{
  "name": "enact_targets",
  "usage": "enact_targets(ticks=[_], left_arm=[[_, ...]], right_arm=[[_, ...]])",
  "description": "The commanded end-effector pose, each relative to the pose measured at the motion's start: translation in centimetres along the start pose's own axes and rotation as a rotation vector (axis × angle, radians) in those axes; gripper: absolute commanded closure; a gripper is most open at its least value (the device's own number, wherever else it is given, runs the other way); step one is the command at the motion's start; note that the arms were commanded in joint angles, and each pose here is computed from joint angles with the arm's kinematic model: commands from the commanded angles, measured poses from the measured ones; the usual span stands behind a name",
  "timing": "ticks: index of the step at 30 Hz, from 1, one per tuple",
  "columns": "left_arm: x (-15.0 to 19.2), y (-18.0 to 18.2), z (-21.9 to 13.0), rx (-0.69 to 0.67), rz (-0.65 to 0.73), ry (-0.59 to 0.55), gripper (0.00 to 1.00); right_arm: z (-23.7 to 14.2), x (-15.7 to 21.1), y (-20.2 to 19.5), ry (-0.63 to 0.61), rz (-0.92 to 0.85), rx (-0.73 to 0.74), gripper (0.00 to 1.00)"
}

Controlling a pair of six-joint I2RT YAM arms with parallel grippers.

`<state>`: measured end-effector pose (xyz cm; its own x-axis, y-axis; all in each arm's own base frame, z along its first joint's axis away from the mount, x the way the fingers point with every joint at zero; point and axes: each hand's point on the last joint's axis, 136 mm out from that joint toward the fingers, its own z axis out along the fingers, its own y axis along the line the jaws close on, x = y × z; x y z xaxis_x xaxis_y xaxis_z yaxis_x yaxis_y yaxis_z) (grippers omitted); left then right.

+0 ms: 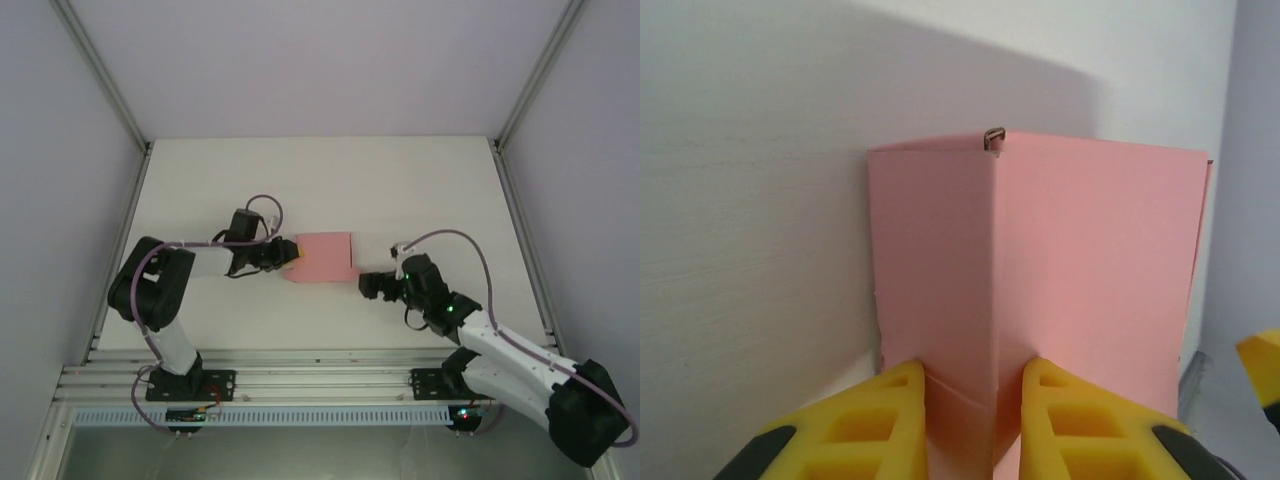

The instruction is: Assemble paper box

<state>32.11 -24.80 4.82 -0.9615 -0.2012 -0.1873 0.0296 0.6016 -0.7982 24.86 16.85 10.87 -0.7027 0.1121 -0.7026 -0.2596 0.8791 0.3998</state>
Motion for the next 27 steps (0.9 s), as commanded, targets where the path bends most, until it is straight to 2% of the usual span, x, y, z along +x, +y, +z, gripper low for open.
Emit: enact_targets(ticks=[1, 7, 15, 20, 24, 27], left_arm=[[0.3, 0.4, 0.0, 0.064, -0.013, 0.010, 0.82], [0.2, 0.1, -0.4, 0.136, 0.007, 0.012, 0.82], [0.2, -0.2, -0.8, 0.248, 0.019, 0.018, 0.82], [0.2, -0.2, -0.7, 0.264, 0.022, 0.024, 0.81], [0.0, -0.4, -0.9, 0.257, 0.043, 0.019, 0.76], [-0.5, -1.3, -1.3, 0.273, 0.071, 0.000, 0.70]], right_arm=[[0.9, -2.4, 2.1, 0.058, 0.187, -0.143, 0.01], [4.9, -3.6, 3.3, 0.223, 0.267, -0.243, 0.01], [9.3, -3.2, 4.6, 0.351, 0.335, -0.365, 0.03], [10.7, -2.4, 5.5, 0.409, 0.372, -0.438, 0.14], [10.7, -3.3, 6.8, 0.395, 0.444, -0.525, 0.34], [10.3, -4.2, 7.0, 0.361, 0.460, -0.550, 0.41]])
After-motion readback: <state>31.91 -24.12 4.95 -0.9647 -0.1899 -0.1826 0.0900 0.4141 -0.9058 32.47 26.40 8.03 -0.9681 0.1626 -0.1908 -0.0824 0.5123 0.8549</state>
